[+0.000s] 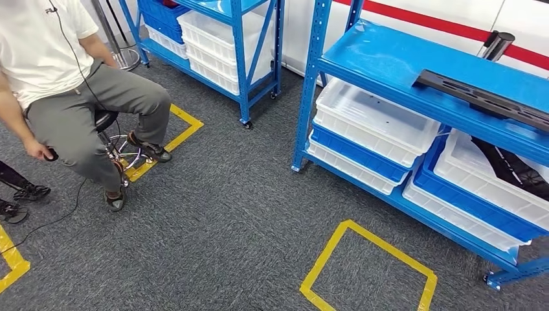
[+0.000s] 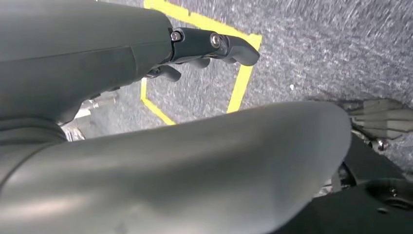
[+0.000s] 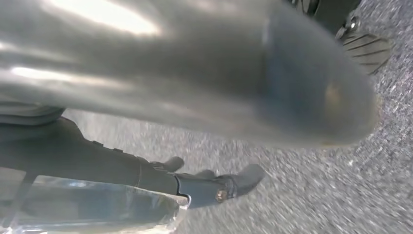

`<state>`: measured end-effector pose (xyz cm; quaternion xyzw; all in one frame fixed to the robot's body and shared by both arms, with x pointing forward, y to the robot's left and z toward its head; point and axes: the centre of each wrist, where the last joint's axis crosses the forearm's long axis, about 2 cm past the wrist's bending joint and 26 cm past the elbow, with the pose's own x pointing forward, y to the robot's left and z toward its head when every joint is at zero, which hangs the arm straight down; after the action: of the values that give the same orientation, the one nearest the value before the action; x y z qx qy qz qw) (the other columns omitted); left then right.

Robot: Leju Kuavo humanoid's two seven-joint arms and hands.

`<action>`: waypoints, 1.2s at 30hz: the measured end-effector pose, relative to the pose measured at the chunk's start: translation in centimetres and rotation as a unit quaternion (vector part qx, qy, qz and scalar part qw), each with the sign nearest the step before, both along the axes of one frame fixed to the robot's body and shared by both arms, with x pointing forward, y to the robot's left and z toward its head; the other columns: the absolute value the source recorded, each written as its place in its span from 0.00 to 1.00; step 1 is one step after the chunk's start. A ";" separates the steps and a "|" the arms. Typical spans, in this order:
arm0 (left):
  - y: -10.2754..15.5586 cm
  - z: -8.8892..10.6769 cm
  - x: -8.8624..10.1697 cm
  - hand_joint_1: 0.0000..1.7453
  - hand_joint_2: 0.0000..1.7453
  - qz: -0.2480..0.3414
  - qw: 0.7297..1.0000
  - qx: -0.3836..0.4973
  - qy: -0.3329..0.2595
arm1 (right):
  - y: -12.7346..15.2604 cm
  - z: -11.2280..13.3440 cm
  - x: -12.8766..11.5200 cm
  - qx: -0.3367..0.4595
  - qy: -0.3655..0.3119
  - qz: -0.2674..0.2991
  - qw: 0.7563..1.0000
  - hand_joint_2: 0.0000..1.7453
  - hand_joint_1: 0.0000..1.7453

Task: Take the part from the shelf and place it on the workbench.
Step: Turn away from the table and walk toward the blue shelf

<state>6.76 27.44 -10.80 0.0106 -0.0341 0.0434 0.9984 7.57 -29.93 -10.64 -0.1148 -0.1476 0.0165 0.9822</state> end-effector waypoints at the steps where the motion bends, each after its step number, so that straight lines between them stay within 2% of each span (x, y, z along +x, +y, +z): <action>1: 0.0 0.0 -0.1 0.00 0.00 0.000 1.000 0.000 0.000 | 0.0 0.0 0.1 0.001 0.000 0.000 1.000 0.00 0.00; 14: 0.1 0.1 0.5 0.00 0.00 -0.004 1.000 -0.004 -0.009 | 0.0 0.0 -0.3 0.004 0.009 -0.008 1.000 0.00 0.00; 20: 0.1 0.0 0.0 0.00 0.00 -0.011 1.000 -0.004 -0.008 | -0.1 -0.1 -0.4 0.008 0.011 -0.011 1.000 0.00 0.00; 24: 0.3 0.0 0.0 0.00 1.00 -0.015 1.000 -0.001 -0.011 | 0.1 -0.1 -0.3 0.011 0.010 -0.010 1.000 0.00 0.00; 26: 0.4 0.0 0.1 0.00 1.00 -0.018 1.000 -0.001 -0.014 | 0.1 -0.1 -0.4 0.010 0.011 -0.009 1.000 0.00 0.00; 30: 0.4 0.0 0.2 0.00 0.00 -0.021 1.000 -0.002 -0.016 | 0.0 -0.1 -0.6 0.006 0.013 -0.008 1.000 0.00 0.00; 36: 0.4 0.0 -0.1 0.00 0.00 -0.026 0.999 0.000 -0.042 | -0.1 -0.2 -1.0 0.004 0.017 -0.003 1.000 0.00 0.00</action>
<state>6.63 27.86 -10.84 0.0083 -0.0765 0.0180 0.9969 6.60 -30.06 -10.81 -0.1112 -0.1307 0.0154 0.9850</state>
